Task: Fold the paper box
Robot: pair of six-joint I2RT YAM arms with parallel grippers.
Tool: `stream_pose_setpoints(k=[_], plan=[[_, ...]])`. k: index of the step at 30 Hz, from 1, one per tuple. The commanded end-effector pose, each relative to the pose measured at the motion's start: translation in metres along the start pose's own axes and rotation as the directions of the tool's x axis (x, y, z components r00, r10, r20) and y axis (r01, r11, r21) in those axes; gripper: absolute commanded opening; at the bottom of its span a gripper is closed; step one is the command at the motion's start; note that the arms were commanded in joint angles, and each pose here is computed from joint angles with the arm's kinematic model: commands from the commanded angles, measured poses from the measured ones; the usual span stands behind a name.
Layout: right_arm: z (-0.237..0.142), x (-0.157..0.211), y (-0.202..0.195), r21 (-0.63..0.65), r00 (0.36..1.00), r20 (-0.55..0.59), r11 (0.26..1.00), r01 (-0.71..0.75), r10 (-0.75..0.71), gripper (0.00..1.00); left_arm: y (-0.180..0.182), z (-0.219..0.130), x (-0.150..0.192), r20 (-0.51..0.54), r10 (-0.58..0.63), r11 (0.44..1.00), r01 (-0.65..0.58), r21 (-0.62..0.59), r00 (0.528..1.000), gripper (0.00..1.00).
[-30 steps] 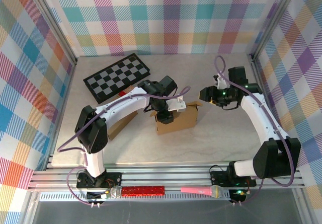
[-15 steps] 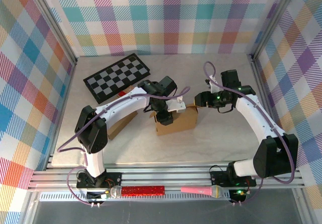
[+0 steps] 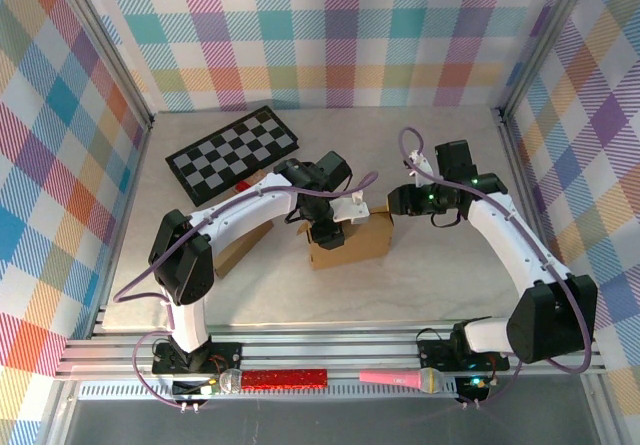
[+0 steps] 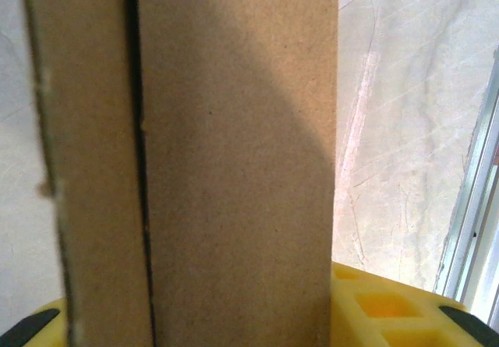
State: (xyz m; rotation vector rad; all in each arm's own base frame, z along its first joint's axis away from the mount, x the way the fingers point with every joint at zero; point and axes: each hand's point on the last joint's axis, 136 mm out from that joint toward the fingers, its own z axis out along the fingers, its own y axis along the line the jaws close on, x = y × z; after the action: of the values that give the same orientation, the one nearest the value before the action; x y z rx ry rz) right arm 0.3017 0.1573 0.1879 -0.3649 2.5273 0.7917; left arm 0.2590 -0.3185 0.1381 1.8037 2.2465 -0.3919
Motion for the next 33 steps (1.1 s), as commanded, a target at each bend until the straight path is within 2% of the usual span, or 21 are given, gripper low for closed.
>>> stream_pose_setpoints(k=[1, 8, 13, 18, 33], plan=[[0.0, 0.014, -0.005, 0.029, 1.0, -0.029, 1.0, 0.008, -0.008, 0.33, -0.004, -0.005, 0.006, -0.025, -0.005, 1.0, 0.005, 0.026, 1.0, 0.43], [-0.005, 0.02, 0.001, 0.014, 0.999, -0.036, 1.0, -0.007, 0.007, 0.33, -0.003, -0.005, 0.004, -0.021, -0.005, 1.0, 0.005, 0.026, 1.0, 0.43], [-0.008, 0.023, 0.004, -0.001, 0.999, -0.027, 1.0, -0.024, 0.024, 0.41, -0.004, -0.005, 0.005, -0.021, -0.004, 1.0, 0.005, 0.028, 1.0, 0.43], [-0.002, 0.021, 0.001, 0.001, 0.999, -0.04, 1.0, -0.021, 0.021, 0.42, -0.004, -0.004, 0.005, -0.021, -0.003, 1.0, 0.004, 0.031, 1.0, 0.43], [-0.002, 0.012, -0.001, 0.047, 0.998, -0.058, 0.999, 0.002, 0.001, 0.22, -0.005, -0.006, 0.005, -0.018, -0.004, 1.0, 0.004, 0.029, 1.0, 0.43]])
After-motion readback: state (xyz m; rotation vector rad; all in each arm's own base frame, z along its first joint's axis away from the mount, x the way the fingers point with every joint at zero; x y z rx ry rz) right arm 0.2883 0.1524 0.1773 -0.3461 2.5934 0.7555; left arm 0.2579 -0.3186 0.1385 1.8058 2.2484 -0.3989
